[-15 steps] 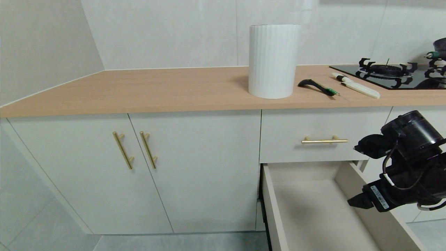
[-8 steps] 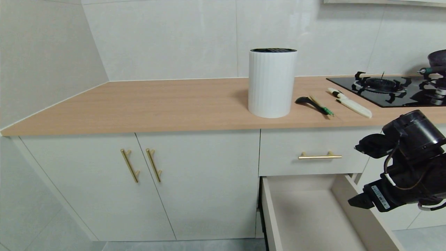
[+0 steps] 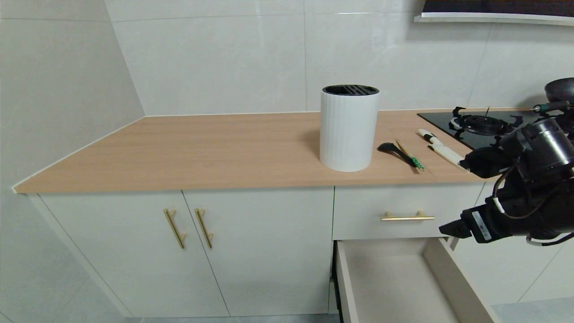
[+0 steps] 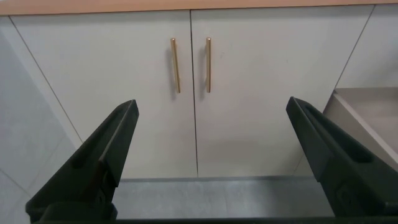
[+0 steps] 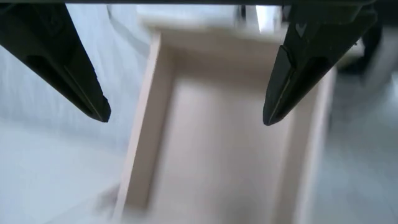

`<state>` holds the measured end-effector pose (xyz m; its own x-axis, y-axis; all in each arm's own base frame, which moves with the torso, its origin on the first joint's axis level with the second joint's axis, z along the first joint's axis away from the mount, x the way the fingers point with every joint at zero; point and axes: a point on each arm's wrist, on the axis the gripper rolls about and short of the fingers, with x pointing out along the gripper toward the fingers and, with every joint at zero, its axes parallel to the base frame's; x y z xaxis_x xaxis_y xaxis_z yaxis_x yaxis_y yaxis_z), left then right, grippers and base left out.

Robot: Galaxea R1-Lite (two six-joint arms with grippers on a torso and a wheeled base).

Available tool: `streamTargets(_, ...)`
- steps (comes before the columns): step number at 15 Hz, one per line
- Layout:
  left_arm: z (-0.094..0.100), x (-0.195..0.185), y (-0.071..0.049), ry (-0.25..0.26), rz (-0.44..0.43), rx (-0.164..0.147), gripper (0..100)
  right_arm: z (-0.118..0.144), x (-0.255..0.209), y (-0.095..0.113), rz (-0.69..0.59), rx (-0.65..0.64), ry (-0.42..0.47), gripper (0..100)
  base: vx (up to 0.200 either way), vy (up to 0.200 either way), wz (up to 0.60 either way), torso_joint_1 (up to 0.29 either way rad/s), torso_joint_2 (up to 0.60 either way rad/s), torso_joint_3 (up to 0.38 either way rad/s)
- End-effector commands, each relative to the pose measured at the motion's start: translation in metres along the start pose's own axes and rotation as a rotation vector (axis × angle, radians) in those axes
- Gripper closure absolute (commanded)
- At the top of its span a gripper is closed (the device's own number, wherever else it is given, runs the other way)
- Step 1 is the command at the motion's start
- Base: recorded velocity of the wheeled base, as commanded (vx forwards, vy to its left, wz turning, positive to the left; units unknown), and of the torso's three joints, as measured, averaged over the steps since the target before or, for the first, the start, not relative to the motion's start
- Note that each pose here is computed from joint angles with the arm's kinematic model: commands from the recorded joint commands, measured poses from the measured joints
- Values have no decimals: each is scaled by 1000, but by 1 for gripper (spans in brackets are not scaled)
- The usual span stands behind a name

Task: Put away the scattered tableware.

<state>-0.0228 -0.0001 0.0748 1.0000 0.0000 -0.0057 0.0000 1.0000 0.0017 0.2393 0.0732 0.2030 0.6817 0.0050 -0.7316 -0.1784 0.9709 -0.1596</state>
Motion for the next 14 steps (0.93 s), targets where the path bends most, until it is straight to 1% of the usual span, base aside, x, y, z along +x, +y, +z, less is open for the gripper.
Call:
streamTargets(1, 0, 0, 0, 0, 0, 0, 0, 35, 3, -7, -18, 33, -89, 0, 0, 0, 0, 22, -56, -27)
streamTargets(4, 0, 0, 0, 0, 0, 0, 0, 82, 24, -9, -39, 59, -148, 0, 0, 0, 0, 0, 0, 0)
streamTargets(5, 0, 0, 0, 0, 0, 0, 0, 94, 29, -9, -47, 65, -143, 0, 0, 0, 0, 0, 0, 0)
streamTargets(6, 0, 0, 0, 0, 0, 0, 0, 101, 34, -9, -55, 80, -126, 0, 0, 0, 0, 0, 0, 0)
streamTargets(7, 0, 0, 0, 0, 0, 0, 0, 110, 47, -9, -70, 145, -104, 0, 0, 0, 0, 0, 0, 0)
streamTargets(8, 0, 0, 0, 0, 0, 0, 0, 113, 56, -8, -95, 177, -89, 0, 0, 0, 0, 0, 0, 0)
streamTargets(10, 0, 0, 0, 0, 2, 0, 0, 115, 70, -6, -149, 179, -69, 0, 0, 0, 0, 0, 0, 0)
streamTargets(12, 0, 0, 0, 0, 0, 0, 0, 114, 82, -3, -157, 201, -55, 0, 0, 0, 0, 0, 0, 0)
streamTargets(14, 0, 0, 0, 0, 2, 0, 0, 122, 91, 4, -151, 256, -69, 0, 0, 0, 0, 0, 0, 0)
